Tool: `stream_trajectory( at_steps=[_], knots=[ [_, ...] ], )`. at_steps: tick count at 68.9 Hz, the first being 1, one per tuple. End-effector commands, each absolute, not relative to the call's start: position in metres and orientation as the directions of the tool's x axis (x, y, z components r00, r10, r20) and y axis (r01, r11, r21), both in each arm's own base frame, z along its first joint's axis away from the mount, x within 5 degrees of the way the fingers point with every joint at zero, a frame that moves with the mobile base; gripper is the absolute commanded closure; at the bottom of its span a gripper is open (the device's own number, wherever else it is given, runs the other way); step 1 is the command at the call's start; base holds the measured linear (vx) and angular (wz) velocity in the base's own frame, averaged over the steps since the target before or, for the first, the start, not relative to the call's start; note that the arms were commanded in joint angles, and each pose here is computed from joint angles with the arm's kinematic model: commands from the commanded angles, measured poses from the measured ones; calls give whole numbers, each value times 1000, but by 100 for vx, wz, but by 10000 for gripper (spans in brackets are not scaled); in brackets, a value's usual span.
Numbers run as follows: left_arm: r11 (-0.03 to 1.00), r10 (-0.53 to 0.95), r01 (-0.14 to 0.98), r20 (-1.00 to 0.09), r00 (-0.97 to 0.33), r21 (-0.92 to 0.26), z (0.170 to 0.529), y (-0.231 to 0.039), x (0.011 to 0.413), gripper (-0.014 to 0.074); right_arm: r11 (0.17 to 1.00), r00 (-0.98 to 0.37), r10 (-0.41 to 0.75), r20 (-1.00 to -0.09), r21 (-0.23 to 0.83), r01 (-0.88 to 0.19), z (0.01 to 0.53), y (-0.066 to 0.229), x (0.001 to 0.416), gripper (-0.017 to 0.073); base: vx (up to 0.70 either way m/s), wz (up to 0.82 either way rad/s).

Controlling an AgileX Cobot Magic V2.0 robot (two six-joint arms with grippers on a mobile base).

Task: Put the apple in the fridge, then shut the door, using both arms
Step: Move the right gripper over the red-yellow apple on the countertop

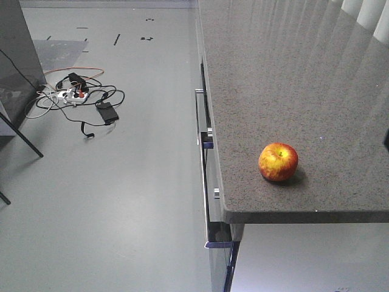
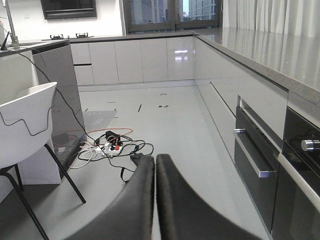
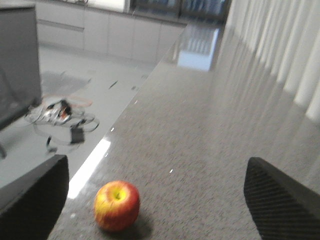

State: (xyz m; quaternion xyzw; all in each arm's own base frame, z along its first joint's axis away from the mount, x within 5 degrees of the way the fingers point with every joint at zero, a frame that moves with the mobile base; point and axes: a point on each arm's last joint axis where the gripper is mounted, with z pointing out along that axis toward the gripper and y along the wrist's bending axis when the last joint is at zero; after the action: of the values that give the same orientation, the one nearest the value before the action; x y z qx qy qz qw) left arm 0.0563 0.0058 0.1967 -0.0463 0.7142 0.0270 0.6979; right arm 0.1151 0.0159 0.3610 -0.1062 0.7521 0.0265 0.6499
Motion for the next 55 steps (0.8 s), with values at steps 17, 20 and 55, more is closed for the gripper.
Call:
stream_trajectory(
  at_steps=[17,20,55],
  knots=[
    [995,-36,-92,-996,86,-44,211,5,54,602,919,-280,-149,-948,-28,-393,407,32,193,-102,0,0],
    [995,-36,-92,-996,86,-44,211,5,54,602,912,-290,-139,-947,-8,-410,407,34,204,-101,0,0],
    [995,-36,-92,-996,86,-44,211,5,54,602,914,-493,-56,-868,154,-375,340,34,301,-90,0,0]
  ],
)
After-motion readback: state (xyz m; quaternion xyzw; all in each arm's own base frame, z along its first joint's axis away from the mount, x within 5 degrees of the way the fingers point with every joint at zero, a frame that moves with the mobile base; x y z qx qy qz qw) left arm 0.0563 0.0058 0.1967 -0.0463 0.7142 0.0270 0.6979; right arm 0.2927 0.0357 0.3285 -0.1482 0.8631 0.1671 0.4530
